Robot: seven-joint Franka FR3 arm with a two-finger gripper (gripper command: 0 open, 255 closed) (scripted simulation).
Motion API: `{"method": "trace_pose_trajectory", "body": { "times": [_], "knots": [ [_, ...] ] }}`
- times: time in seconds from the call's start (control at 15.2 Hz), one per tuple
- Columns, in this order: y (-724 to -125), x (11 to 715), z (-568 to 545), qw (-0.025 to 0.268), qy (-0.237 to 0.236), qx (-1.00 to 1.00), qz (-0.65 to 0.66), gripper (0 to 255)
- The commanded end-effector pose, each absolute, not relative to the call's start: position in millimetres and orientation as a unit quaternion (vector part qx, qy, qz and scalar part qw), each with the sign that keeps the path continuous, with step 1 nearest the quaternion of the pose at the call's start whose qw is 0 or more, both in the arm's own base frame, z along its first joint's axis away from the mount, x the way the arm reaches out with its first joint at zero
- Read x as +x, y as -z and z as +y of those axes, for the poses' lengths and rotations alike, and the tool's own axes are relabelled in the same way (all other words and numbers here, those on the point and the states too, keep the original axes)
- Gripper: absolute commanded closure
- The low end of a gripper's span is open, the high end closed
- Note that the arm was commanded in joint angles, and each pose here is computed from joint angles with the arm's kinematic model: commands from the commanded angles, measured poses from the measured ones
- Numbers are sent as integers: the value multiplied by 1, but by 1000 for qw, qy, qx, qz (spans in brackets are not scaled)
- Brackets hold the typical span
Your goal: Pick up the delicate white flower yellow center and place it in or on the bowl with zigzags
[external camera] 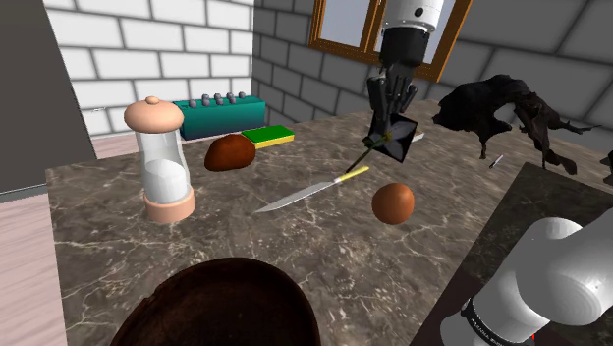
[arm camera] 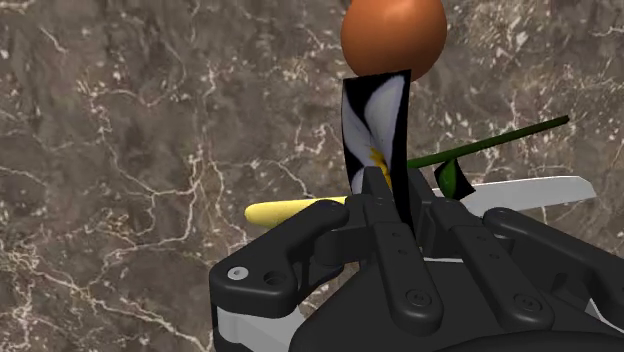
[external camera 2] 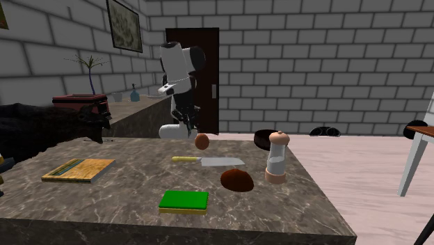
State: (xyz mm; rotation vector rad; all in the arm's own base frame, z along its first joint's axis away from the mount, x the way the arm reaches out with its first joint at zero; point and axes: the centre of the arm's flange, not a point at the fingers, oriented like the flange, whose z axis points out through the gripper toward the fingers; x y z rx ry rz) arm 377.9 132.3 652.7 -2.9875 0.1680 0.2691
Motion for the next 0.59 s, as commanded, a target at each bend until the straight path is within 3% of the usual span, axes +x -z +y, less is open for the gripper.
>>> {"method": "trace_pose_trajectory", "body": {
  "times": [0.0,0.53],
  "knots": [
    [-663,377,132,69,-90,-992,56,255],
    [-703,377,132,69,-90,-992,56,255]
  ]
}}
